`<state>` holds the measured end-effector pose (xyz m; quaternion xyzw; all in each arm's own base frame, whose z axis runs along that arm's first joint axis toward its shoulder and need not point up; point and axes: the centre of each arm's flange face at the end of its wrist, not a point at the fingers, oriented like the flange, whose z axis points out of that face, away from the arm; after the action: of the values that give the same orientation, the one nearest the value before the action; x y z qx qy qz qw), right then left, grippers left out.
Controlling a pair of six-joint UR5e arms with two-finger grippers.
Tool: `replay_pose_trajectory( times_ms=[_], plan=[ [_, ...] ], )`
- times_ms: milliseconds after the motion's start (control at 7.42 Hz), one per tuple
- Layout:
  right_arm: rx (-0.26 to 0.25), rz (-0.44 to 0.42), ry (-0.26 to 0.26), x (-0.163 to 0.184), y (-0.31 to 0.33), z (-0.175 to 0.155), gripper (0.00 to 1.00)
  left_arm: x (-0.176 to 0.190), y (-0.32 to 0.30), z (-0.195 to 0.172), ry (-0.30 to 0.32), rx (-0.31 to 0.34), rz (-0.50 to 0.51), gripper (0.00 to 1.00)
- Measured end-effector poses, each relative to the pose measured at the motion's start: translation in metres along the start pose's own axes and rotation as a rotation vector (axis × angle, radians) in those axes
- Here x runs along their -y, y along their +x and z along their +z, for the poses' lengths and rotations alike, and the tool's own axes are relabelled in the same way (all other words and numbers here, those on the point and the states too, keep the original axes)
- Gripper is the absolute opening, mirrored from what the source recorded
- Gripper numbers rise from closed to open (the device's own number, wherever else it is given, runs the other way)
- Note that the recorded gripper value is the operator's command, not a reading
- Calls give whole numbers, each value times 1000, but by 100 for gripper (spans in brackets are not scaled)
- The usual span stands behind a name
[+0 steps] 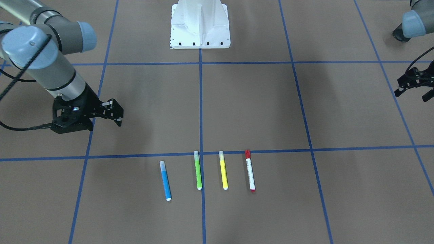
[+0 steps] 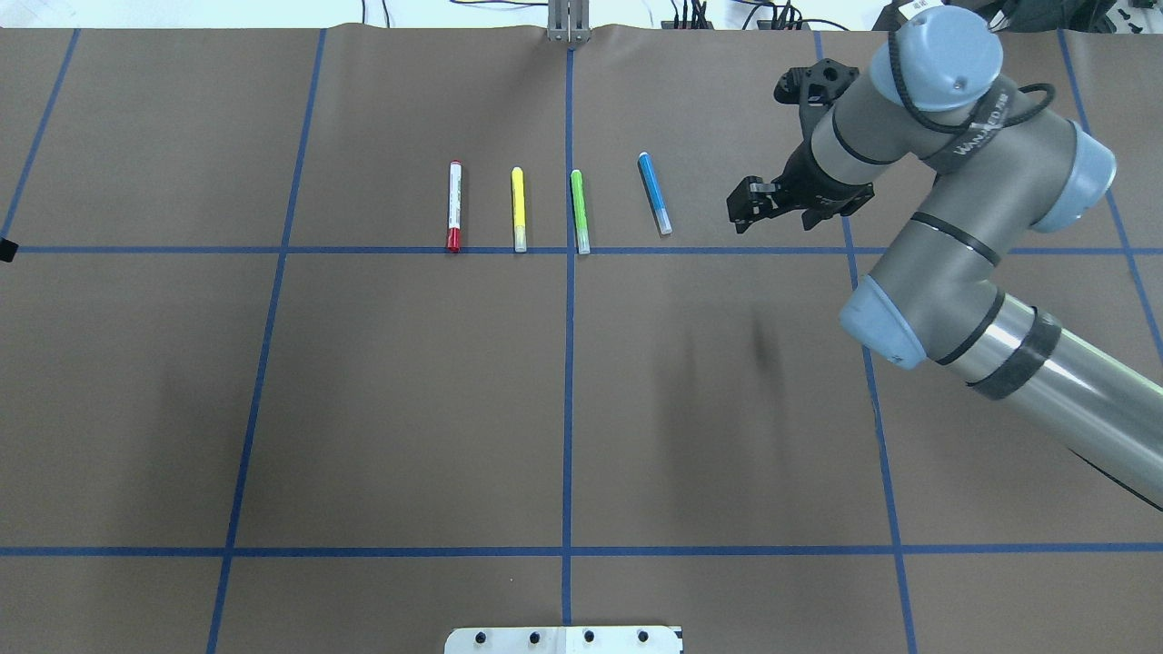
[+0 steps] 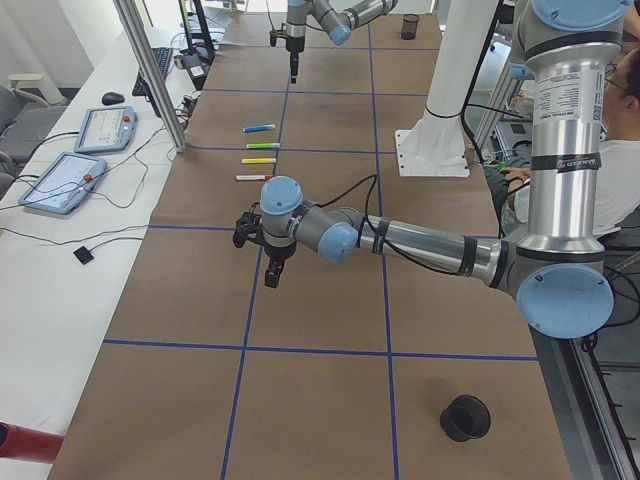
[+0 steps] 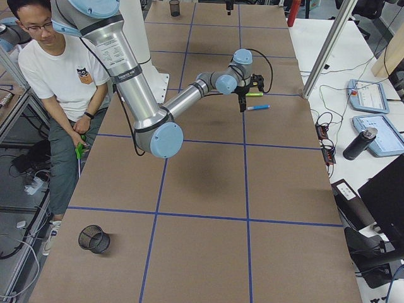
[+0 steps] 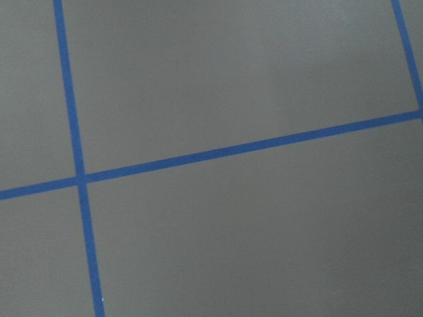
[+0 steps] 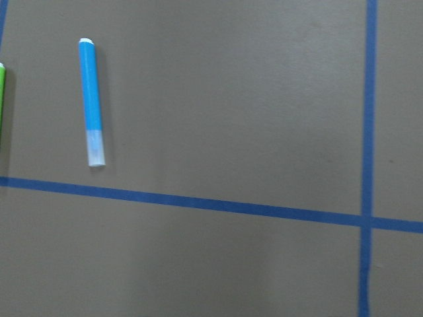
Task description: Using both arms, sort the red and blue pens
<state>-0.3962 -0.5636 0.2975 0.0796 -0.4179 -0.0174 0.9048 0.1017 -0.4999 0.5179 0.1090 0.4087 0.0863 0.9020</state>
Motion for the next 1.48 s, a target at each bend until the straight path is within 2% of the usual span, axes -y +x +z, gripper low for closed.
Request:
replay_pose_trajectory(
  times_ms=[404, 808, 1212, 1482],
  plan=[
    [-25, 10, 12, 66, -57, 34, 81, 5, 17, 14, -21, -8, 25, 100],
    [-36, 40, 18, 108, -91, 66, 74, 3, 22, 22, -36, -12, 35, 100],
    [-64, 13, 54, 112, -110, 101, 72, 3, 20, 25, -43, -12, 34, 100],
    [-76, 3, 50, 103, -106, 113, 69, 2, 17, 29, -47, -12, 32, 100]
  ],
)
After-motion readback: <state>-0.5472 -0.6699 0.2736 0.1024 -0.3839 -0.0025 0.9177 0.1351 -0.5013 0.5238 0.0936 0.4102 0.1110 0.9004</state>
